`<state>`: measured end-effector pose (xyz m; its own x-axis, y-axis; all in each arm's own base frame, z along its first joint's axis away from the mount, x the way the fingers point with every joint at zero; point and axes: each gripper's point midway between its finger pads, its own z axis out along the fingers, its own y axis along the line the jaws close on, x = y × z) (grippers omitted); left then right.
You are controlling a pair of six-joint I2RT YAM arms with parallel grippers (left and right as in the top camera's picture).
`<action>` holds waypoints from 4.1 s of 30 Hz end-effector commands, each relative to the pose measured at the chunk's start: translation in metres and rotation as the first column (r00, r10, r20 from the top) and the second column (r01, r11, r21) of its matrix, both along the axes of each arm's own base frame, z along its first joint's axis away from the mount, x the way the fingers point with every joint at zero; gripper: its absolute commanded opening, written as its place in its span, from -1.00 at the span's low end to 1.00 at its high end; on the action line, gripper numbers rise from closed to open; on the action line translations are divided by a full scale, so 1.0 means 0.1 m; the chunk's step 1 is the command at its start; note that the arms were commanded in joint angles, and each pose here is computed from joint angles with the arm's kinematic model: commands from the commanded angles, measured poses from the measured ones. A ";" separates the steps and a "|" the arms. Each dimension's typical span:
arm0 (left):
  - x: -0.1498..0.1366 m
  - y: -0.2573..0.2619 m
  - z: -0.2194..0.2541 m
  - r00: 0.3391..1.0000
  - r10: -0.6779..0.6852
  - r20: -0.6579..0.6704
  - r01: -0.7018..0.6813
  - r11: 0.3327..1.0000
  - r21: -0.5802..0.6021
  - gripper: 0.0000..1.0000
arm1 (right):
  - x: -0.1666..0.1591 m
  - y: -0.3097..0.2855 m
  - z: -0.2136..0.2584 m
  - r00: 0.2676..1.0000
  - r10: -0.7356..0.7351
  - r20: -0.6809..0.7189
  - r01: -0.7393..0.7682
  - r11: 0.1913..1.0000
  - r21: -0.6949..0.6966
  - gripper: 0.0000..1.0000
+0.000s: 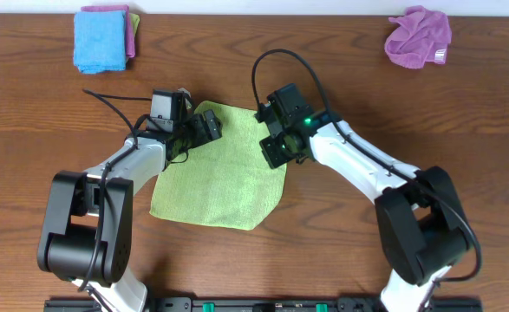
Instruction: Fold the cloth
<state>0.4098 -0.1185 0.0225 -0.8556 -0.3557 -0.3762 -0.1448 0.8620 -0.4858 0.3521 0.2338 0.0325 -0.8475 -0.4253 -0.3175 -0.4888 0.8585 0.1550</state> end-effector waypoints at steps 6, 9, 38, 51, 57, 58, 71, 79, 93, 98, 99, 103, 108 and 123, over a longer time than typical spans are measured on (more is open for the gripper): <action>0.04 0.03 -0.01 1.000 0.022 -0.003 -0.022 1.000 0.009 0.92 | 0.21 -0.19 -0.38 0.999 -0.046 0.017 0.047 0.995 -0.091 -0.97; 0.04 0.03 -0.01 1.000 0.020 -0.005 -0.020 1.000 0.006 0.92 | 0.26 -0.24 -0.46 0.998 -0.060 0.019 0.061 0.993 -0.097 -0.97; 0.35 -0.03 0.02 0.991 0.099 0.087 -0.092 0.992 -0.083 0.83 | 0.79 -0.38 -0.73 0.991 -0.136 0.017 0.137 0.989 -0.059 -0.98; 0.21 -0.32 0.06 0.998 -0.037 0.059 0.048 0.978 -0.201 -0.88 | 0.71 -0.42 -0.76 0.991 -0.136 -0.016 0.135 0.988 -0.078 -0.97; 0.30 -0.07 -0.04 0.996 0.023 0.087 -0.018 0.998 -0.056 -0.88 | 0.65 -0.44 -0.78 0.990 -0.137 -0.040 0.133 0.987 -0.092 -0.97; 0.29 -0.06 -0.05 0.996 0.014 0.090 -0.011 0.999 -0.036 -0.88 | 0.64 -0.45 -0.78 0.990 -0.137 -0.045 0.132 0.987 -0.095 -0.98; 0.39 0.18 -0.07 0.977 -0.107 0.186 0.064 0.973 0.222 -0.88 | 0.31 -0.43 -0.78 0.967 -0.156 -0.199 0.141 0.986 -0.084 -0.97; 0.50 0.18 -0.06 0.967 -0.105 0.233 0.051 0.972 0.229 -0.89 | 0.18 -0.42 -0.65 0.949 -0.166 -0.266 0.142 0.984 -0.108 -0.97; 0.43 -0.02 -0.17 0.967 -0.148 0.209 0.107 0.975 0.194 -0.88 | 0.50 -0.33 -0.32 0.972 -0.162 -0.168 0.144 0.983 -0.116 -0.97; 0.35 -0.12 -0.22 0.968 -0.171 0.183 0.134 0.972 0.195 -0.88 | 0.44 -0.35 -0.31 0.967 -0.164 -0.194 0.140 0.981 -0.133 -0.98; 0.33 -0.14 -0.23 0.969 -0.176 0.176 0.141 0.970 0.196 -0.89 | 0.41 -0.37 -0.31 0.965 -0.165 -0.205 0.138 0.981 -0.140 -0.98; 0.26 -0.19 -0.28 0.971 -0.187 0.148 0.153 0.965 0.214 -0.89 | 0.30 -0.42 -0.35 0.956 -0.166 -0.240 0.128 0.978 -0.168 -0.97; 0.17 -0.18 -0.36 0.977 -0.185 0.104 0.154 0.956 0.251 -0.88 | 0.17 -0.49 -0.47 0.948 -0.173 -0.269 0.122 0.973 -0.194 -0.97; -0.23 -0.43 -0.55 0.970 -0.238 -0.039 0.240 0.938 0.250 -0.88 | -0.18 -0.77 -0.49 0.899 -0.220 -0.379 0.102 0.947 -0.306 -0.97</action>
